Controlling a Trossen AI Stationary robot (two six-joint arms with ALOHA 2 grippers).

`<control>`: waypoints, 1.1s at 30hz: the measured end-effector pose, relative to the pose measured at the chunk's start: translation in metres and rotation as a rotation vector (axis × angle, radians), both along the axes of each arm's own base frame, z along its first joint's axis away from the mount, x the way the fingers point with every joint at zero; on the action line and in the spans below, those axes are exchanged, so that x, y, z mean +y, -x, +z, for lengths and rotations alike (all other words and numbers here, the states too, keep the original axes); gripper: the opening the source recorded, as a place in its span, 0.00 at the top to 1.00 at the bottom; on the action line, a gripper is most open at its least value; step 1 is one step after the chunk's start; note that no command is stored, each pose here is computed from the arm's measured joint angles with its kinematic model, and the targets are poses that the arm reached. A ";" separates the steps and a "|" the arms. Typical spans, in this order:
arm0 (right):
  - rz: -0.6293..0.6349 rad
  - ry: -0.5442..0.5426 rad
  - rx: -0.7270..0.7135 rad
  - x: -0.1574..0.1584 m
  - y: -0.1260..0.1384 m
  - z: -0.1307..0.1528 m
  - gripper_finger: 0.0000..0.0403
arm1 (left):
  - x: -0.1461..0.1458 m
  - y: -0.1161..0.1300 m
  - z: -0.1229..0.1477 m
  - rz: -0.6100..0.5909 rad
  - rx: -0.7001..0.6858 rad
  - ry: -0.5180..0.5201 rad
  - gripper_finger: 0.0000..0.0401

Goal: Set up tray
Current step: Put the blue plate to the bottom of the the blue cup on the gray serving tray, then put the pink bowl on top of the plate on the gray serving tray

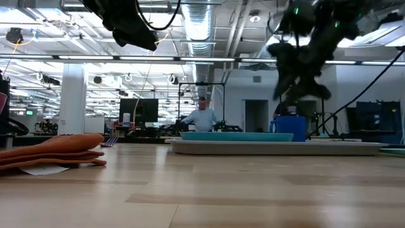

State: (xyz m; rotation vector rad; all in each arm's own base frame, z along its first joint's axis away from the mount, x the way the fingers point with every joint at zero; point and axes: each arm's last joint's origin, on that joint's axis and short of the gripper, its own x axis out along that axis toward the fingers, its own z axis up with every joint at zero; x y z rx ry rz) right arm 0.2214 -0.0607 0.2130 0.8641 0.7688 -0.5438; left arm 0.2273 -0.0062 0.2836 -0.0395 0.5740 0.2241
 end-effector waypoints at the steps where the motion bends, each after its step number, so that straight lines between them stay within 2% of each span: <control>1: 0.023 0.023 -0.033 0.002 -0.001 0.009 0.67 | 0.000 0.000 0.000 0.005 0.001 0.007 0.57; 4: 0.092 0.085 -0.114 0.009 0.003 0.031 0.66 | 0.000 0.002 -0.002 0.045 0.018 0.047 0.57; 6: 0.144 0.126 -0.160 0.016 0.005 0.042 0.66 | 0.002 0.005 -0.006 0.113 0.048 0.065 0.57; 9: 0.207 0.197 -0.183 0.026 0.011 0.051 0.67 | 0.004 0.010 -0.011 0.234 0.090 0.091 0.57; 12: 0.254 0.268 -0.175 0.036 0.013 0.053 0.67 | 0.004 0.016 -0.017 0.305 0.145 0.162 0.57; 16: 0.240 0.368 -0.149 0.050 0.012 0.052 0.67 | -0.003 0.027 -0.027 0.184 0.336 0.307 0.57; 18: 0.208 0.441 -0.111 0.057 0.008 0.046 0.67 | -0.010 0.032 -0.030 0.173 0.413 0.421 0.57; 22: 0.180 0.565 -0.013 0.068 -0.002 0.032 0.67 | -0.029 0.035 -0.032 0.138 0.484 0.612 0.57; 25: 0.220 0.585 0.047 0.075 -0.010 0.019 0.67 | -0.043 0.035 -0.026 0.133 0.504 0.707 0.58; 28: 0.258 0.582 0.102 0.081 -0.019 0.004 0.67 | -0.058 0.035 -0.018 0.164 0.547 0.756 0.60; 30: 0.325 0.609 0.147 0.083 -0.024 -0.002 0.67 | -0.070 0.033 -0.014 0.188 0.578 0.759 0.62; 33: 0.378 0.665 0.161 0.082 -0.034 0.003 0.67 | -0.089 0.029 -0.018 0.243 0.644 0.755 0.67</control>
